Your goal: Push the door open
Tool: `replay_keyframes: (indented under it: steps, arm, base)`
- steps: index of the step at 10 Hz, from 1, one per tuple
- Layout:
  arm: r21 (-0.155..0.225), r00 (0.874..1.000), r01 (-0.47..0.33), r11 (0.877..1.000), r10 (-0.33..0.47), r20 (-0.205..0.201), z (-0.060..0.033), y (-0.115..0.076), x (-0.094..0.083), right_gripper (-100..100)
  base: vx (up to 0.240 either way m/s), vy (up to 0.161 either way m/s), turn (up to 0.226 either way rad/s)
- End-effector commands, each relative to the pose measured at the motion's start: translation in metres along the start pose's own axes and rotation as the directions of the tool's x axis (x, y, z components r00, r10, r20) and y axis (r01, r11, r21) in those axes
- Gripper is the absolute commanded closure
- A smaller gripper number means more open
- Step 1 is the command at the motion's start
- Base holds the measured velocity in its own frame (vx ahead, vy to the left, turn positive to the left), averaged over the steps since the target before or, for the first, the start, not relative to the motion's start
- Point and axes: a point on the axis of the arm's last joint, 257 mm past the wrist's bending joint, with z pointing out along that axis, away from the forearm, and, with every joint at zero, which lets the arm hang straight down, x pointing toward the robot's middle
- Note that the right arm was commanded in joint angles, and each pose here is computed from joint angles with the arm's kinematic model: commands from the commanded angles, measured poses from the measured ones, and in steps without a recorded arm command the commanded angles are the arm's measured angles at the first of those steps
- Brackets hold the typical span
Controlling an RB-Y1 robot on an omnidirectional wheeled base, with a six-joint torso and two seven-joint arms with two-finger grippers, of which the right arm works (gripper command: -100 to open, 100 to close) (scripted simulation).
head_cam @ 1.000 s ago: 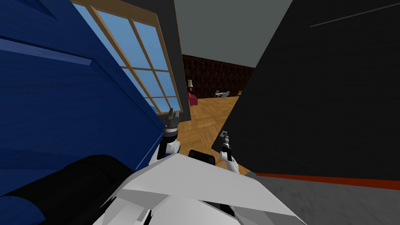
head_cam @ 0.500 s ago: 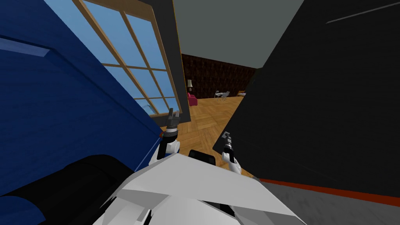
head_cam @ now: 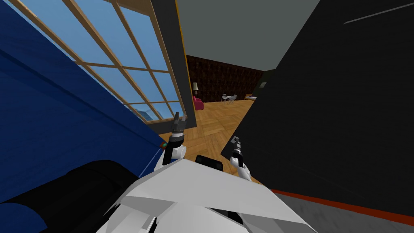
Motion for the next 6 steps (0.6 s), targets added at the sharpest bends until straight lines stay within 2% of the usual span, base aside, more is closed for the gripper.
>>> replay_keyframes:
  steps: [1, 3, 4, 6]
  arm:
    - [-0.017, 1.0, 0.006, 1.0, -0.006, 0.025, 0.0037, 0.008, -0.014, 100]
    - [-0.017, 1.0, 0.006, 1.0, -0.006, 0.025, 0.0037, 0.008, -0.014, 100]
    - [-0.013, 0.999, -0.003, 1.0, 0.003, 0.052, 0.004, 0.007, -0.023, 100]
    - [-0.011, 0.998, -0.009, 1.0, 0.009, 0.064, 0.0038, 0.007, -0.025, 100]
  base:
    - [0.136, 0.049, -0.054]
    - [0.036, 0.006, 0.004]
    - [0.13, 0.046, -0.07]
    - [0.182, 0.036, -0.057]
